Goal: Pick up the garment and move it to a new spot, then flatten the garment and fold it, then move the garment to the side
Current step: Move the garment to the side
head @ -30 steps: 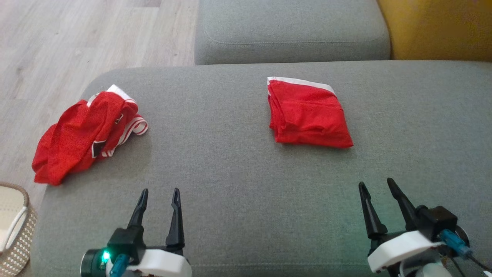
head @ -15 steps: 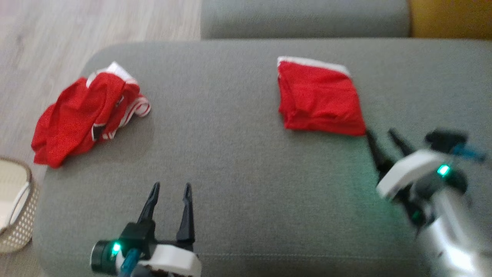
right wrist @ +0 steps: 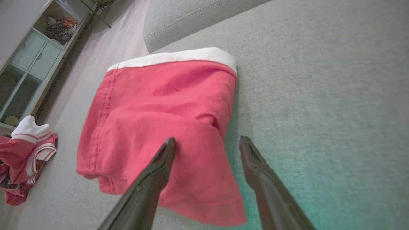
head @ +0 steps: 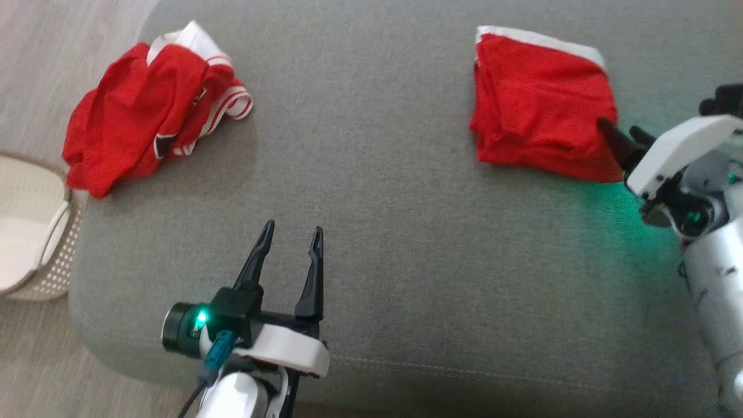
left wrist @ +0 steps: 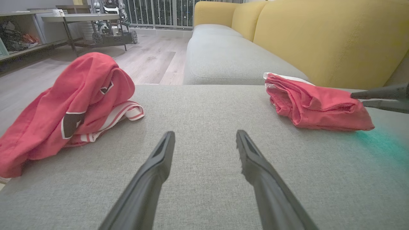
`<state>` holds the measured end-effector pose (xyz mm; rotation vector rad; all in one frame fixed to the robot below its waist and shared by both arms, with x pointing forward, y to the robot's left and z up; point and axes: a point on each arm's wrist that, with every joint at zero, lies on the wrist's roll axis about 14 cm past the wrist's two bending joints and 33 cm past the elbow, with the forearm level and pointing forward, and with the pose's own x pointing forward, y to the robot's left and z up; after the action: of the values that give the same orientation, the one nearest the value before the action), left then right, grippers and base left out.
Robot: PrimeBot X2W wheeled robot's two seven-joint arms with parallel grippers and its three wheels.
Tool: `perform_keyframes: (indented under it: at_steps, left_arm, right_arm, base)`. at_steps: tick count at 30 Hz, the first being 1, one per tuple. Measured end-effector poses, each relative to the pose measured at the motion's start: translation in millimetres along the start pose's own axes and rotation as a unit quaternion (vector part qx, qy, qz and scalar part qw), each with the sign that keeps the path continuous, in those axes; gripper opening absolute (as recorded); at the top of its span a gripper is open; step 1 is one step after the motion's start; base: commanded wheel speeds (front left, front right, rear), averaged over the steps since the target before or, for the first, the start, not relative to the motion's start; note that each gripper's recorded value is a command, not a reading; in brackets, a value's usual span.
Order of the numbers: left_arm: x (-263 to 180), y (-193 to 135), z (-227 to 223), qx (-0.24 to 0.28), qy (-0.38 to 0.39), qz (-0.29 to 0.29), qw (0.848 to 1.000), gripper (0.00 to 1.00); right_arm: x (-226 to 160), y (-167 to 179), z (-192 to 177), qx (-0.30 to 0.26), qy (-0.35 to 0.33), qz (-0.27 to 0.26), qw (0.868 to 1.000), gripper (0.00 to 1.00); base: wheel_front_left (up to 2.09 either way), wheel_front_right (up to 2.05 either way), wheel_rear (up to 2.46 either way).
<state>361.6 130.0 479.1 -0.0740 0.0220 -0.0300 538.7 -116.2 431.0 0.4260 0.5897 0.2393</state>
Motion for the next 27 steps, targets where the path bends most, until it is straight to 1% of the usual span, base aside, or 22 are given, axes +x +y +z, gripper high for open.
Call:
perform_keyframes:
  at_steps: [4, 5, 6, 7, 8, 11, 13, 17, 20, 23, 27]
  left_arm:
    - [6.2, 0.8, -5.6, 0.003, 0.009, 0.0, 1.0, 1.0]
    - [7.8, 1.7, -6.8, 0.004, 0.01, 0.001, 1.0, 1.0]
    - [9.4, 2.8, -7.7, 0.005, 0.012, 0.002, 1.0, 1.0]
    - [11.0, 3.9, -8.4, 0.006, 0.013, 0.004, 1.0, 1.0]
    - [12.6, 5.0, -9.0, 0.008, 0.013, 0.007, 1.0, 1.0]
    - [16.0, 4.7, -9.6, 0.009, 0.013, 0.006, 1.0, 1.0]
    - [17.5, 1.8, -10.3, 0.005, 0.014, 0.003, 1.0, 1.0]
    - [21.6, -6.4, -10.4, 0.001, 0.012, -0.01, 1.0, 1.0]
    - [26.2, -15.3, -10.2, -0.002, 0.01, -0.024, 1.0, 1.0]
    - [31.1, -27.0, -10.4, 0.001, 0.007, -0.047, 0.999, 1.0]
    - [37.8, -43.0, -11.3, 0.001, 0.005, -0.076, 0.997, 1.0]
  right_arm:
    - [19.5, 0.0, -1.5, 0.017, 0.023, 0.001, 1.0, 1.0]
    - [23.7, -0.6, -2.4, 0.016, 0.028, 0.001, 0.999, 0.96]
    - [27.3, -1.7, -3.8, 0.016, 0.034, -0.001, 0.999, 0.48]
    - [30.7, -2.4, -5.9, 0.016, 0.04, -0.002, 0.999, 0.1]
    - [33.4, -2.9, -10.3, 0.014, 0.05, -0.003, 0.999, 0.0]
    - [34.7, -3.0, -23.0, 0.018, 0.08, -0.002, 0.997, 0.0]
    - [31.9, -5.3, -18.9, 0.014, 0.072, -0.003, 0.997, 0.0]
    - [19.5, -18.5, -4.9, -0.015, 0.058, -0.015, 0.998, 0.0]
    - [5.4, -34.2, 7.5, -0.049, 0.05, -0.031, 0.997, 0.0]
    - [-13.7, -56.7, 16.6, -0.089, 0.049, -0.055, 0.993, 0.0]
    - [-43.5, -91.1, 20.1, -0.114, 0.052, -0.091, 0.988, 0.0]
  base:
    - [0.0, 0.0, 0.0]
    - [0.0, 0.0, 0.0]
    - [0.0, 0.0, 0.0]
    - [0.0, 0.0, 0.0]
    - [0.0, 0.0, 0.0]
    - [0.0, 0.0, 0.0]
    - [0.0, 0.0, 0.0]
    - [0.0, 0.0, 0.0]
    - [0.0, 0.0, 0.0]
    - [0.0, 0.0, 0.0]
    - [0.0, 0.0, 0.0]
